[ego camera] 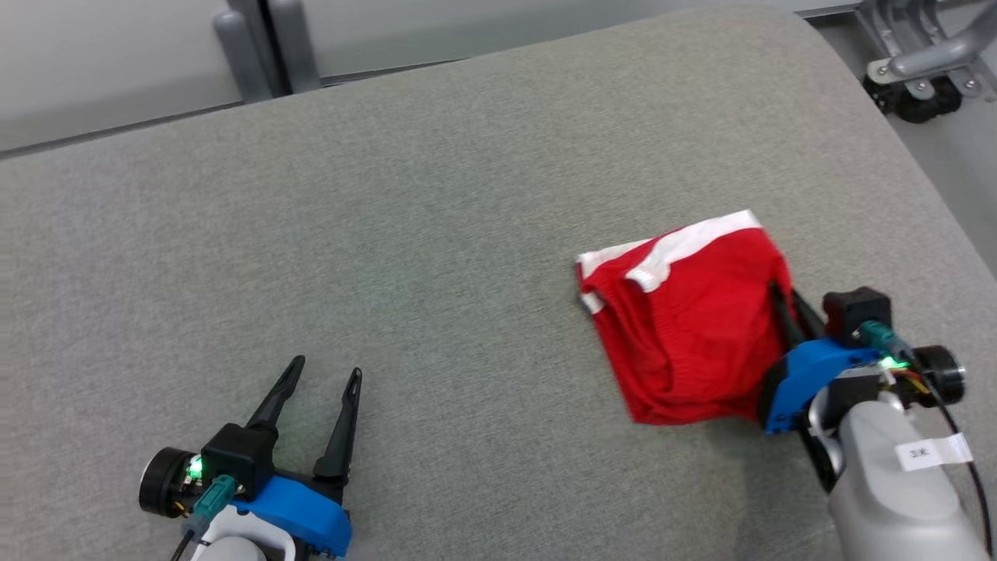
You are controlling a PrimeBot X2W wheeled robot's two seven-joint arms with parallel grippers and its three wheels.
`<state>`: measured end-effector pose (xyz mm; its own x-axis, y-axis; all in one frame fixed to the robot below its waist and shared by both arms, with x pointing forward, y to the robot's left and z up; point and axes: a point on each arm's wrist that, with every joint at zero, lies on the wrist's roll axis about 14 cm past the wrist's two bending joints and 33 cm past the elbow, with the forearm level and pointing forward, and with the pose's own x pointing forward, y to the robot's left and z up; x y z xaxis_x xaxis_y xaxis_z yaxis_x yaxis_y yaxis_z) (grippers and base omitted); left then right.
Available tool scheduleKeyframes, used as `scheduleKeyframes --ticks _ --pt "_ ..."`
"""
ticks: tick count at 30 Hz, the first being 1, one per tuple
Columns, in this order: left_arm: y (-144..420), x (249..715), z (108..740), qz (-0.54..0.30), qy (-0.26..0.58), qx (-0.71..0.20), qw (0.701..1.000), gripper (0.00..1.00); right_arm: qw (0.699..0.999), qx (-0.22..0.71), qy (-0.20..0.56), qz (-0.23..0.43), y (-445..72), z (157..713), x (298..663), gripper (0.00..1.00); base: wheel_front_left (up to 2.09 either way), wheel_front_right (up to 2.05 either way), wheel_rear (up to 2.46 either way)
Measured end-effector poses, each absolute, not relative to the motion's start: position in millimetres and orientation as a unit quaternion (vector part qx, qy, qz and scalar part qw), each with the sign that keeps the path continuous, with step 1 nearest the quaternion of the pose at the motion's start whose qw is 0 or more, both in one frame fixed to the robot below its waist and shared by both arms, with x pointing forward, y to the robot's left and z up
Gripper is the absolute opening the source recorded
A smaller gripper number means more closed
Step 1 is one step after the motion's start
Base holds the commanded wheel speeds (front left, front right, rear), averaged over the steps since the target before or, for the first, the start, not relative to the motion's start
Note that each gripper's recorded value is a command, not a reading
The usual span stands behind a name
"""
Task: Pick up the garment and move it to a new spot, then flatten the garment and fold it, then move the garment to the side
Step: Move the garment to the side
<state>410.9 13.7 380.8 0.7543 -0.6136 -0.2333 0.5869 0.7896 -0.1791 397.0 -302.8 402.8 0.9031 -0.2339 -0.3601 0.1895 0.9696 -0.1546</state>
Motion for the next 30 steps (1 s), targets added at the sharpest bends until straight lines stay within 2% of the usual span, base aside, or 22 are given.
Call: scheduleKeyframes --ticks 4,13,25,28,29,30 --pt "36 413 373 -0.295 0.15 -0.047 0.942 1.0 0.957 -0.117 0.222 -0.144 -340 404 402 0.0 0.0 0.0 0.0" --pt "65 420 366 -0.259 0.156 -0.051 0.952 1.0 0.923 -0.185 0.247 -0.228 -398 417 404 0.0 0.0 0.0 0.0" --pt "79 427 359 -0.244 0.16 -0.051 0.955 1.0 0.909 -0.197 0.245 -0.273 -420 424 406 0.0 0.0 0.0 0.0" --pt "82 428 359 -0.24 0.159 -0.051 0.956 1.0 0.906 -0.205 0.24 -0.282 -438 430 403 0.0 0.0 0.0 0.0" --pt "83 428 359 -0.239 0.16 -0.052 0.957 1.0 0.905 -0.209 0.236 -0.286 -446 434 402 0.05 0.0 0.0 0.0" --pt "85 428 359 -0.237 0.16 -0.052 0.957 1.0 0.904 -0.214 0.233 -0.287 -451 436 402 0.4 0.0 0.0 0.0"
